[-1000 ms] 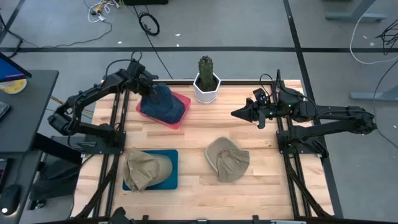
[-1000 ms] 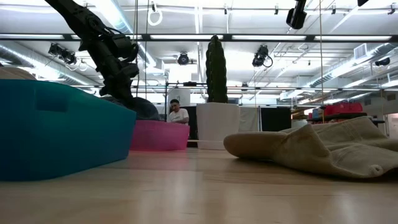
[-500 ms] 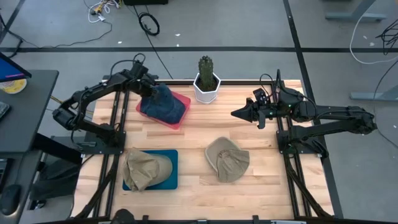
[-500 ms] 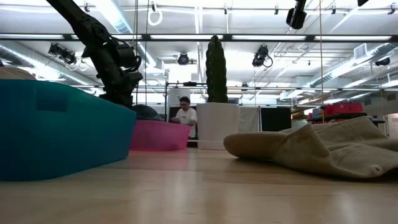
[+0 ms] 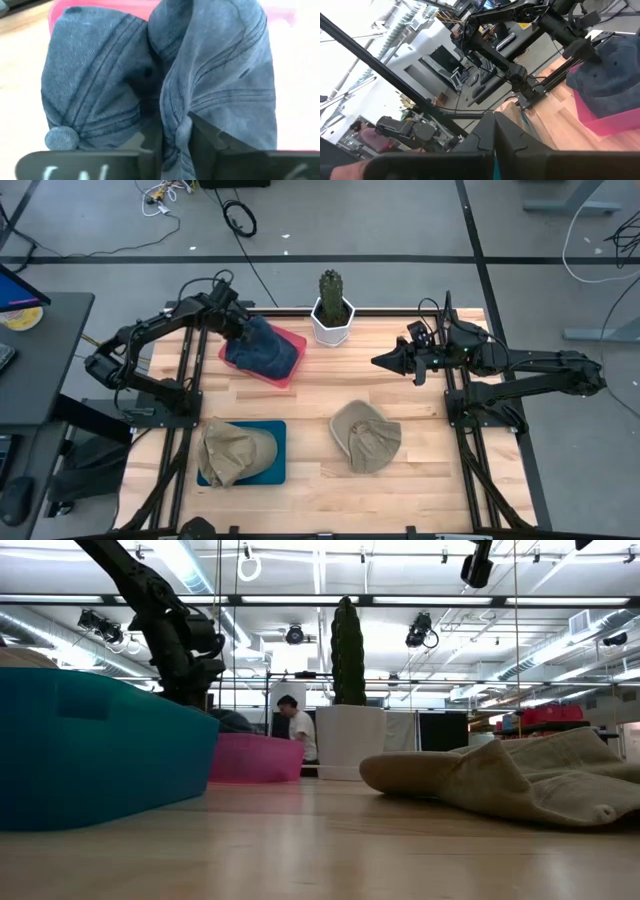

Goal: Pick & Place hat
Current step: Put the blue cap into the red bin, then put the brown cap into the blue bin

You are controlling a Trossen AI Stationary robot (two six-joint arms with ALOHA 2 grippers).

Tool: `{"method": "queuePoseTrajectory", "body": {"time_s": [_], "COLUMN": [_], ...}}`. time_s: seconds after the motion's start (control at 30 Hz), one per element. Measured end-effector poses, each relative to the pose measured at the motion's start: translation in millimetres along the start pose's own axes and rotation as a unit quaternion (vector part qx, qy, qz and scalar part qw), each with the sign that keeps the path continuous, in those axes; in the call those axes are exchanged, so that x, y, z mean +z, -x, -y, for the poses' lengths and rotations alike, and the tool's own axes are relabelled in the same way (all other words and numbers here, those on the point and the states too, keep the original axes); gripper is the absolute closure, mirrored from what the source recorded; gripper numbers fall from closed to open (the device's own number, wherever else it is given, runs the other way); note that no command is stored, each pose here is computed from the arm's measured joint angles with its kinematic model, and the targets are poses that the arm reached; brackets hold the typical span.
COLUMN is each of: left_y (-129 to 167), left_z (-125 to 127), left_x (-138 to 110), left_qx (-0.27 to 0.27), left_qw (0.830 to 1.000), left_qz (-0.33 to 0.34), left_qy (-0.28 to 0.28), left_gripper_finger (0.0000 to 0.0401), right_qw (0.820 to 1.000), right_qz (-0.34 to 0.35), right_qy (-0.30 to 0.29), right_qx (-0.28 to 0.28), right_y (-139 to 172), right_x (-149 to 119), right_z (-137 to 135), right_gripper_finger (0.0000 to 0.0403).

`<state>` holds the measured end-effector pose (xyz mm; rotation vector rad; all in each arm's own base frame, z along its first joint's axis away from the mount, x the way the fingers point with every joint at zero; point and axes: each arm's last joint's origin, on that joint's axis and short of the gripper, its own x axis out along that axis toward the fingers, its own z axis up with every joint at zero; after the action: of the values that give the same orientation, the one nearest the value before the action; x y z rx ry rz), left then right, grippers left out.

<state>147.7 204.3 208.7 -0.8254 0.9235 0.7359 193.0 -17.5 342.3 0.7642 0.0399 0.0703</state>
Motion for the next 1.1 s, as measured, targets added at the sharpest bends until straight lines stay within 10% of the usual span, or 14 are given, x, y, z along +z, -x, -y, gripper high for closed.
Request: {"method": "queuePoseTrajectory", "body": {"time_s": [0.5, 1.1], "left_y": [45, 152], "left_z": [15, 77], "left_x": [10, -23], "left_qx": [-0.05, -0.173], "left_qw": [0.996, 0.948], "left_qz": [0.077, 0.249], "left_qy": [-0.013, -0.096], "left_gripper_finger": [0.0135, 0.0156], "right_qw": [0.999, 0.972], "right_qz": [-0.021, -0.122], "right_qy": [-0.017, -0.112], "right_qx": [-0.021, -0.165], "right_y": [0, 32], "right_x": [-4, -23], "right_z": [4, 23], "right_gripper_finger": [0.0306, 0.0307]}}
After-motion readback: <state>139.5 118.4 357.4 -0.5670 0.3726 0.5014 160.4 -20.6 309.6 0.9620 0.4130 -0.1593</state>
